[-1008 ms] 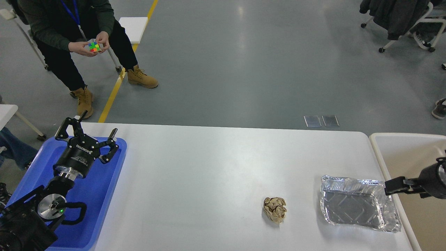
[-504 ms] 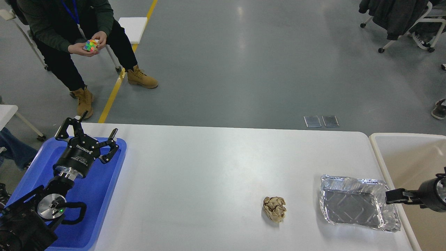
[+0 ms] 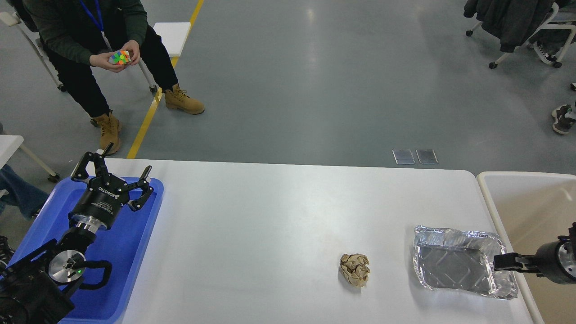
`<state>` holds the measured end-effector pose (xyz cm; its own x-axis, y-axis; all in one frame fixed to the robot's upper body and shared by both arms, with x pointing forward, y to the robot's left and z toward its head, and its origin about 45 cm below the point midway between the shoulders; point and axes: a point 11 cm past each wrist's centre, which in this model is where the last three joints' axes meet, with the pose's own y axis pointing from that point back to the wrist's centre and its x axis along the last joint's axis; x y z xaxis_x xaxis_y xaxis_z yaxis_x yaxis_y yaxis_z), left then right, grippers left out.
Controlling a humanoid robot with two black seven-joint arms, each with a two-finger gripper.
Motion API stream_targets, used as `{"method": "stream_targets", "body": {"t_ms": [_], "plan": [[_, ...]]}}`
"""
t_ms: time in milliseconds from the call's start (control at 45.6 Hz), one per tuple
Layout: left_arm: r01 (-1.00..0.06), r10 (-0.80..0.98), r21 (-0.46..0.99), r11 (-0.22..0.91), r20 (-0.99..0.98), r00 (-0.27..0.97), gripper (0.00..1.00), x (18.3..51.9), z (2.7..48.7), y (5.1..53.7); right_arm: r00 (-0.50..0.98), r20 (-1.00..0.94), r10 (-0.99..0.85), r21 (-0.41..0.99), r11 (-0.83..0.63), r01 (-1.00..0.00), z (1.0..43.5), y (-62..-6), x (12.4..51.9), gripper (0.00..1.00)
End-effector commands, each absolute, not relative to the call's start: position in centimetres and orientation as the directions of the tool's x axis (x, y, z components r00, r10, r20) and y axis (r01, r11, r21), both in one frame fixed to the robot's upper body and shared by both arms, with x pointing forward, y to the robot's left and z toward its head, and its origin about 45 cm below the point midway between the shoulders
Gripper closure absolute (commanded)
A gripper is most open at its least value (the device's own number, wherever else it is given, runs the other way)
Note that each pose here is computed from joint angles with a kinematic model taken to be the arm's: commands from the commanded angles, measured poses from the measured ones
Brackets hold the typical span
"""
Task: Tidy desktop
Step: 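Close the right gripper on the foil tray's edge nearest it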
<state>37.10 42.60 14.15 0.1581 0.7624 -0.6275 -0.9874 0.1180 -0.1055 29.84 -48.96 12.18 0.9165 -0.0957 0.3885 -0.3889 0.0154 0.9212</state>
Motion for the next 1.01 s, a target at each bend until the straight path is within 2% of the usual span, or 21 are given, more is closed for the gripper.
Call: {"method": "stream_targets", "body": {"t_ms": [0,241,460,548,658,723,833,987], "plan": [[-0.987,0.763,-0.105,0.118,-0.627,0.158,0.01,37.1,14.1,42.6,0.911,0.407,-0.069,0.914,0.021,-0.406,10.4,-48.9,29.1,0.01],[-0.987,0.763,-0.107,0.119,-0.627,0.16,0.01,37.2,14.2,42.6,0.905,0.422,-0.052,0.906,0.001,-0.422,9.2,-48.4,28.4,0.04],[-0.987,0.763,-0.105,0.118,-0.627,0.158,0.01,37.1,14.1,42.6,0.884,0.467,-0.023,0.884,-0.001,-0.467,8.6,-48.6,28.2,0.18],[-0.987,0.763,-0.105,0.118,-0.627,0.158,0.01,37.1,14.1,42.6,0.888,0.46,-0.012,0.888,0.008,-0.46,8.0,-48.8,27.7,0.37],[-0.987,0.763,-0.105,0.118,-0.627,0.158,0.01,37.1,14.1,42.6,0.891,0.453,-0.015,0.891,0.01,-0.453,7.8,-49.0,27.3,0.56],[-0.987,0.763,-0.105,0.118,-0.627,0.158,0.01,37.1,14.1,42.6,0.893,0.45,-0.017,0.893,0.008,-0.45,7.6,-49.0,27.2,0.61],[-0.987,0.763,-0.105,0.118,-0.627,0.158,0.01,37.1,14.1,42.6,0.895,0.446,-0.016,0.895,0.008,-0.446,7.5,-49.0,27.0,0.8],[-0.987,0.763,-0.105,0.118,-0.627,0.158,0.01,37.1,14.1,42.6,0.897,0.443,-0.001,0.897,0.009,-0.443,7.6,-49.0,27.0,0.95]]}}
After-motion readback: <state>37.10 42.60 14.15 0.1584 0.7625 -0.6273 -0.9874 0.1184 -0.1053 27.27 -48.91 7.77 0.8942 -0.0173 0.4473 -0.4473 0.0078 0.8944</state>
